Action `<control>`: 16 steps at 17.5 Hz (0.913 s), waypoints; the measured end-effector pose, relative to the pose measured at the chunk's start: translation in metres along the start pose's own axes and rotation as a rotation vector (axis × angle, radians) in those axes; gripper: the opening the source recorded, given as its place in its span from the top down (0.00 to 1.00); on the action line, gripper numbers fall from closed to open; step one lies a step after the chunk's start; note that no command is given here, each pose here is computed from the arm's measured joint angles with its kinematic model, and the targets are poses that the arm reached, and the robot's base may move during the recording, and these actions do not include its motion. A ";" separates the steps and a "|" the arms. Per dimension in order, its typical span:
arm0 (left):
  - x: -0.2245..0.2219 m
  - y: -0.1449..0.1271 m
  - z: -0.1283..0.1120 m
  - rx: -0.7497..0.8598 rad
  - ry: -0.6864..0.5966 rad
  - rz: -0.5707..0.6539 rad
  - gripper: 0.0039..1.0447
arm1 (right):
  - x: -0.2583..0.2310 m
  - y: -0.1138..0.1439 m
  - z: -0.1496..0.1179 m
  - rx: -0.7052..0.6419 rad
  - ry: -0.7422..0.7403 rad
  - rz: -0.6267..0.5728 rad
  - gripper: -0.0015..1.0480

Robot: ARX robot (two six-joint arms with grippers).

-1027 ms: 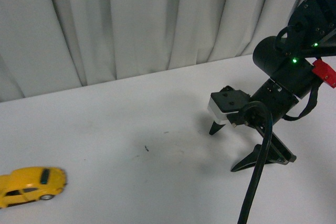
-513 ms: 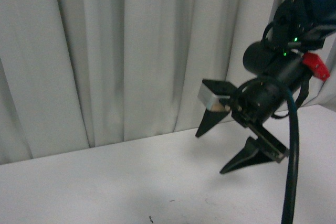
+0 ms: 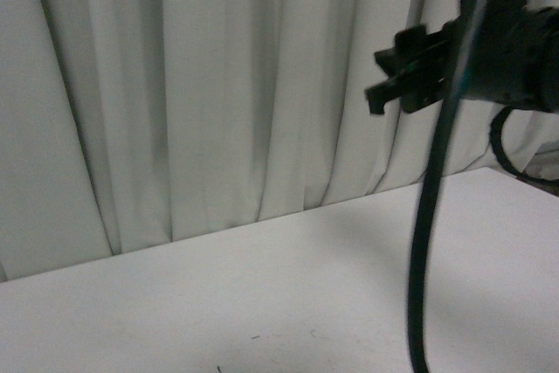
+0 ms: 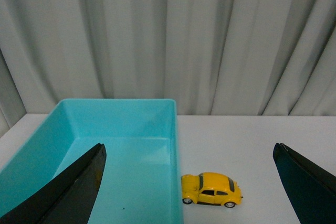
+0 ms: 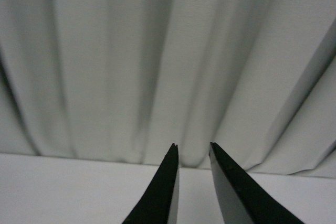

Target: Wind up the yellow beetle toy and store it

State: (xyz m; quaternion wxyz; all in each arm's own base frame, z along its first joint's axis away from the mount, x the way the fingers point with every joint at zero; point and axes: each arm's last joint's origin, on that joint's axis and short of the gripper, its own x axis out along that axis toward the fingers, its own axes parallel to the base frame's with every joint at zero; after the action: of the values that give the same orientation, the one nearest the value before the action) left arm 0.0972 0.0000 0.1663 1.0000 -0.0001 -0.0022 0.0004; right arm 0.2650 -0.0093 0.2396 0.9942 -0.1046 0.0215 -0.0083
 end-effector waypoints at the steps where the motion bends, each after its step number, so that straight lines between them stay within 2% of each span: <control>1: 0.000 0.000 0.000 0.000 0.000 0.000 0.06 | -0.025 0.007 0.002 0.084 -0.021 0.019 0.84; 2: 0.000 0.000 0.000 0.000 0.000 0.000 0.06 | -0.044 0.011 0.000 0.134 -0.063 0.033 0.96; 3: 0.000 0.000 0.000 0.000 0.000 0.000 0.06 | -0.053 0.011 -0.005 0.160 -0.069 0.021 0.98; 6: 0.000 0.000 0.000 0.000 -0.001 0.000 0.06 | -0.077 0.016 -0.034 0.188 -0.029 0.022 0.98; 16: 0.000 0.000 0.000 0.000 0.000 0.000 0.06 | -0.120 0.021 -0.062 0.192 -0.036 0.021 0.98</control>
State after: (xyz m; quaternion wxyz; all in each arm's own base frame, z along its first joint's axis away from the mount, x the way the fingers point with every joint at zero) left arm 0.0972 0.0000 0.1663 1.0000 0.0001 -0.0022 0.0004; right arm 0.1424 0.0005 0.1791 1.0000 -0.0087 0.0039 0.0019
